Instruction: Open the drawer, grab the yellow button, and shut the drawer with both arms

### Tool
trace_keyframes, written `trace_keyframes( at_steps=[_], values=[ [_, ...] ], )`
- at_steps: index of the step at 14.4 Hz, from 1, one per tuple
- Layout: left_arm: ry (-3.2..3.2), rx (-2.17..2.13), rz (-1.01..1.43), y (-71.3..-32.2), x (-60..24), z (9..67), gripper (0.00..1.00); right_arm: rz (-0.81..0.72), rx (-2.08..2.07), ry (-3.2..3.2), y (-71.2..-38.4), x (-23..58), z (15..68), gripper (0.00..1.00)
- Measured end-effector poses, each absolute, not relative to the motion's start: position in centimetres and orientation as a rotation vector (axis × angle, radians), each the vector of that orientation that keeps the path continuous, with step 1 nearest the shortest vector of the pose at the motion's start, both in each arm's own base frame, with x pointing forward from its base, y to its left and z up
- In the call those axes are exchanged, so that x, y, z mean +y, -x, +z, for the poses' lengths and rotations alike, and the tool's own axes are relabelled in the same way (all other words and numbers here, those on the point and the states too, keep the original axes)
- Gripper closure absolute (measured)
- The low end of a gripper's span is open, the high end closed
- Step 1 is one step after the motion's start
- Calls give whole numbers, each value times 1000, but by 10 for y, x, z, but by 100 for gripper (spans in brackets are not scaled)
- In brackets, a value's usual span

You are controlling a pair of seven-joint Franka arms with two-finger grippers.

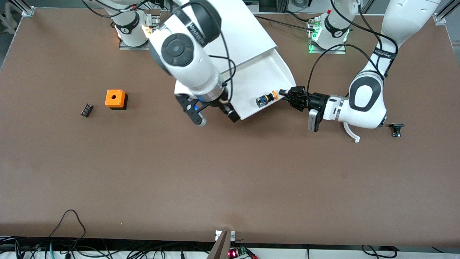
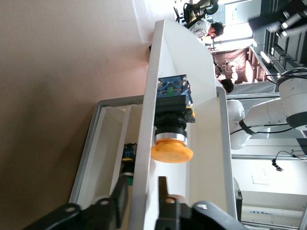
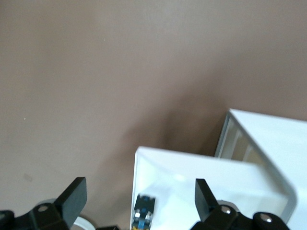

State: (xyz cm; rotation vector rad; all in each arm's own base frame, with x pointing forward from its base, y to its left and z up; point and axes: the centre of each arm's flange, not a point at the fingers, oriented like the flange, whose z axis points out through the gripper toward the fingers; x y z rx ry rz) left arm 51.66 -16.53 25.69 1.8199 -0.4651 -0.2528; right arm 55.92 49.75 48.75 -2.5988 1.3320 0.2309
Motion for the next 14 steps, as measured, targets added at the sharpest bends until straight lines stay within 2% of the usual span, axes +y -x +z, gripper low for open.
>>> trace_keyframes(
  at_steps=[4, 6, 7, 10, 14],
  values=[
    [-1793, -441, -280, -520, -159, 259, 23, 218, 1418, 2529, -534, 536, 481, 0],
    [-1806, -430, -318, -533, -147, 277, 6, 203, 1437, 2539, -523, 552, 468, 0],
    [-1837, -432, -350, -542, -138, 289, 0, 201, 1446, 2548, -515, 561, 460, 0],
    [-1965, -439, -448, -568, -113, 331, 0, 176, 1472, 2545, -498, 585, 441, 0],
    [-2163, -430, -532, -592, -82, 382, 0, 172, 1494, 2510, -493, 601, 419, 0]
  ],
)
